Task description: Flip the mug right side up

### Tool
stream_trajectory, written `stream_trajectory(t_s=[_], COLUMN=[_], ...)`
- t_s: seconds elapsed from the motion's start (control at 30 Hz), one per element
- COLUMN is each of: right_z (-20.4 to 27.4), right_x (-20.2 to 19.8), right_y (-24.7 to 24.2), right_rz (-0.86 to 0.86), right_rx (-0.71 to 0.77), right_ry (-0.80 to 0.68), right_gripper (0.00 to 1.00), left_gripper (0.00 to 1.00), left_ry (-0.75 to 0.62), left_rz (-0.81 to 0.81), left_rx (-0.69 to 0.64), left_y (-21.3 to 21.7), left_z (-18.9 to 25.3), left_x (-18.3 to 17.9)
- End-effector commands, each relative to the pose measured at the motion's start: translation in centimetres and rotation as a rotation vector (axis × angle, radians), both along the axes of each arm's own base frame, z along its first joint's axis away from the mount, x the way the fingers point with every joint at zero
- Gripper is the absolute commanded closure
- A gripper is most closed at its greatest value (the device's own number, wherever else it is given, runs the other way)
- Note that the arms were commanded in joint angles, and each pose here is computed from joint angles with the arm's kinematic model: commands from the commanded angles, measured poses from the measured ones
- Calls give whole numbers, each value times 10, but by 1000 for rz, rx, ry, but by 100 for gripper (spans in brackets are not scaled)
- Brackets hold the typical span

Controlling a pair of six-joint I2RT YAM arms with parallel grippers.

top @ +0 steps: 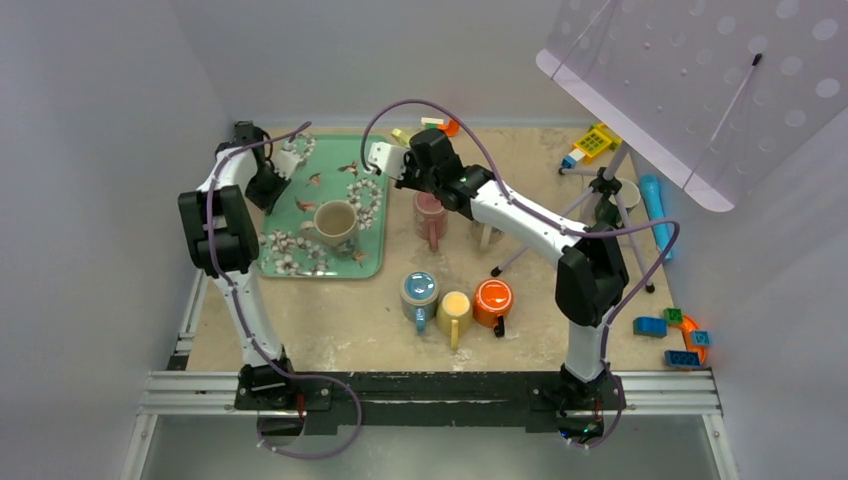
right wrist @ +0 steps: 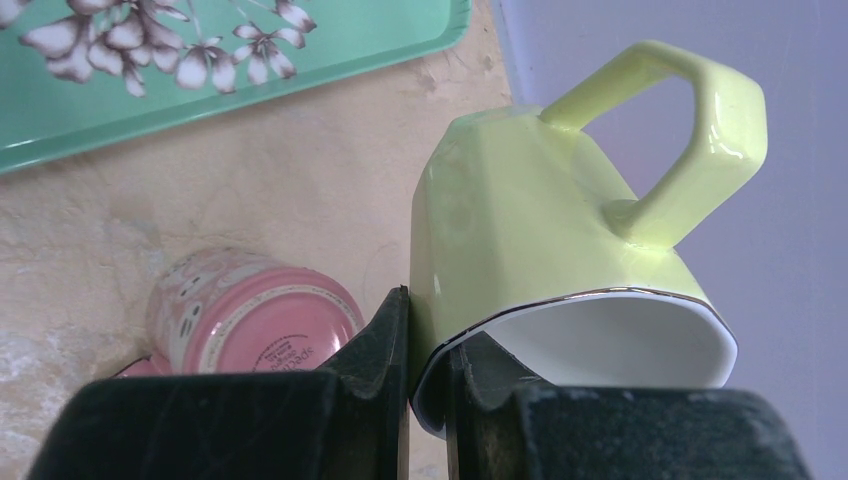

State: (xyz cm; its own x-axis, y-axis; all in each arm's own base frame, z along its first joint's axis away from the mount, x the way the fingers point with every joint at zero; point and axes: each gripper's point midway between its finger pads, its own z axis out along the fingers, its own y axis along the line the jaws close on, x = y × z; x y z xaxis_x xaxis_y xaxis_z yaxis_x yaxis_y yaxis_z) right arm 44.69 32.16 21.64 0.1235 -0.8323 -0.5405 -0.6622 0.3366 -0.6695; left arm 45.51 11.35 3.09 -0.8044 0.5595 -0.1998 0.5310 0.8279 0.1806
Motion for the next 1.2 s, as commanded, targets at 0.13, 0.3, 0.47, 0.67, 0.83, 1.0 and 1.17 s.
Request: stream_trajectory(t_s=[0.13, 0.3, 0.47, 0.67, 0.83, 1.0, 1.17], right_z=[71, 62, 47, 45, 48, 41, 51], right_x=[-15, -25, -45, -71, -93, -109, -125], right_y=[27, 48, 69, 84, 90, 92, 100], right_rz=[65, 123, 223, 352, 501, 586, 653], right_rx=[112, 107, 42, -9, -52, -80, -3], right_ry=[-136, -108, -68, -69, -31, 25, 43], right_gripper=[100, 100, 100, 100, 100, 100, 100], left_gripper=[100, 100, 100, 93, 52, 47, 43], left_ry=[158, 166, 193, 157, -35, -345, -576], left_rz=[-45, -32, 3, 30, 109, 30, -294], left_rx=[124, 116, 96, 60, -84, -345, -691], left_y=[51, 49, 51, 44, 22, -34, -141], left_z=[-27, -35, -37, -26, 46, 159, 253], left_x=[-79, -118, -147, -154, -118, -91, -119])
